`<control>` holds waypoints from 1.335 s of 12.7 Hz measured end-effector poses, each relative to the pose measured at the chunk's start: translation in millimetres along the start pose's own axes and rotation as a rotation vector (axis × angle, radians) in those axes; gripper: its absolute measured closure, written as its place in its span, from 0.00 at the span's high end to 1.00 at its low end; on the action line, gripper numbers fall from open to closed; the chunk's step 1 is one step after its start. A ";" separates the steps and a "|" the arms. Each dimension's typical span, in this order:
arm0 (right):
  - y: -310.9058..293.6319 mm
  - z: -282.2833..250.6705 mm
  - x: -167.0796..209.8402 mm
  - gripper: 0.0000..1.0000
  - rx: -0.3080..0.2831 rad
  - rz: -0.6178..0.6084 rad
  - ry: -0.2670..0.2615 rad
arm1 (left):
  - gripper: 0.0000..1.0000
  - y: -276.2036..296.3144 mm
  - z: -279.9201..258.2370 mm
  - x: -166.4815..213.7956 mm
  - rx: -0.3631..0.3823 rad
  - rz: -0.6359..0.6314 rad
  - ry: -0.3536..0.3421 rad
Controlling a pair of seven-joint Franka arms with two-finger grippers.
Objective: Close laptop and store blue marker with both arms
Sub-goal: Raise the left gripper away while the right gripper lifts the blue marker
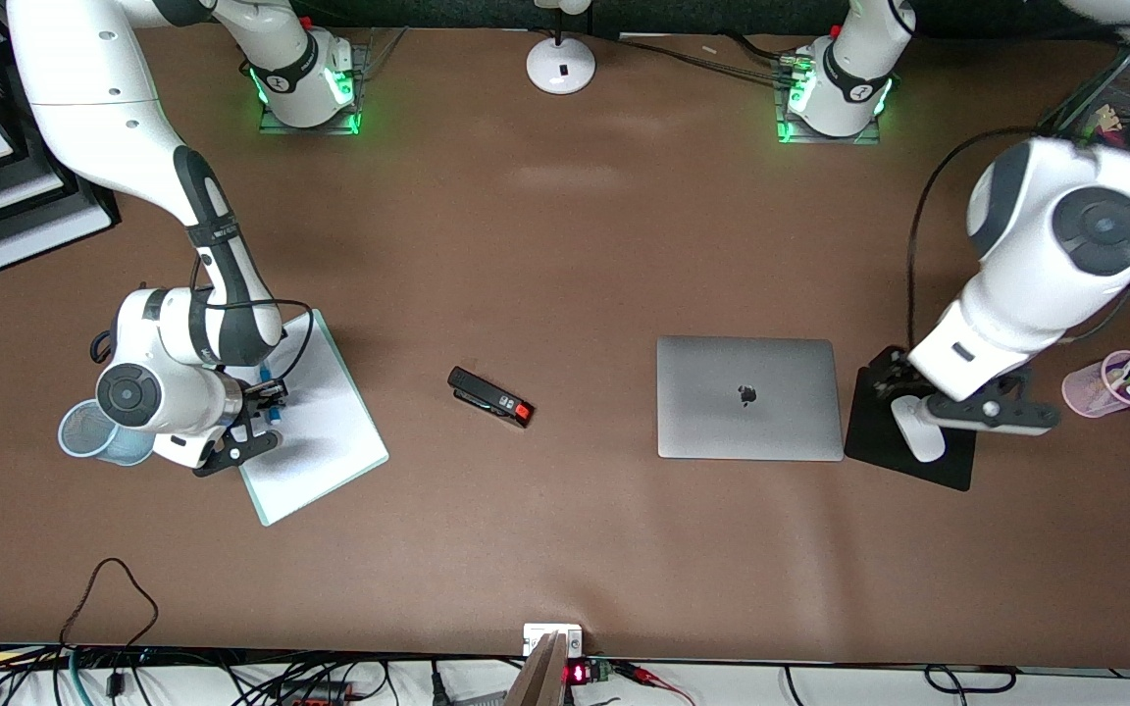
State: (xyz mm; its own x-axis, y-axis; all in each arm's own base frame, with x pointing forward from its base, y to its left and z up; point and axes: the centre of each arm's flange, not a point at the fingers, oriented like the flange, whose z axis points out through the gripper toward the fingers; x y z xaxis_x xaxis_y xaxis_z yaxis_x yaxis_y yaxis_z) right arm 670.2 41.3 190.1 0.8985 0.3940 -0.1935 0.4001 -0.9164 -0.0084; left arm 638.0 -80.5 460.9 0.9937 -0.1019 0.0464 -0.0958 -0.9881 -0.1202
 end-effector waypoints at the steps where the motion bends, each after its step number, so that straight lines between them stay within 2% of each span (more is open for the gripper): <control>1: 0.1 0.1 0.0 0.42 0.000 0.000 0.000 | 1.00 -2.3 -17.8 -4.9 0.011 0.007 -0.025; 7: 0.0 3.6 -0.2 0.42 0.001 0.000 -0.005 | 1.00 -7.3 -113.4 -43.7 0.056 0.052 -0.032; 10: 0.0 4.1 -0.1 0.40 0.003 0.001 -0.005 | 1.00 -10.2 -145.3 -64.6 -0.003 0.020 -0.032; 12: 0.0 4.0 -0.1 0.38 0.003 0.001 -0.005 | 1.00 -17.9 -159.7 -76.2 -0.017 0.006 -0.038; 14: 0.0 4.0 -0.1 0.19 0.003 0.002 -0.005 | 1.00 -18.3 -170.1 -85.1 -0.013 0.024 -0.043; 17: 0.0 3.9 -0.1 0.17 0.003 0.002 -0.004 | 1.00 -18.6 -179.1 -92.8 -0.008 0.082 -0.045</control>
State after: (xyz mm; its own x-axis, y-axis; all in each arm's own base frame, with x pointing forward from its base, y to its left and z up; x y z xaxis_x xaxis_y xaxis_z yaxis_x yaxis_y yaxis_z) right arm 669.4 41.0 186.3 0.8985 0.3919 -0.1978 0.3977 -0.9174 -0.0114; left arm 537.1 -73.2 636.4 0.9841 -0.1774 -0.0081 -0.1771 -0.9776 -0.1141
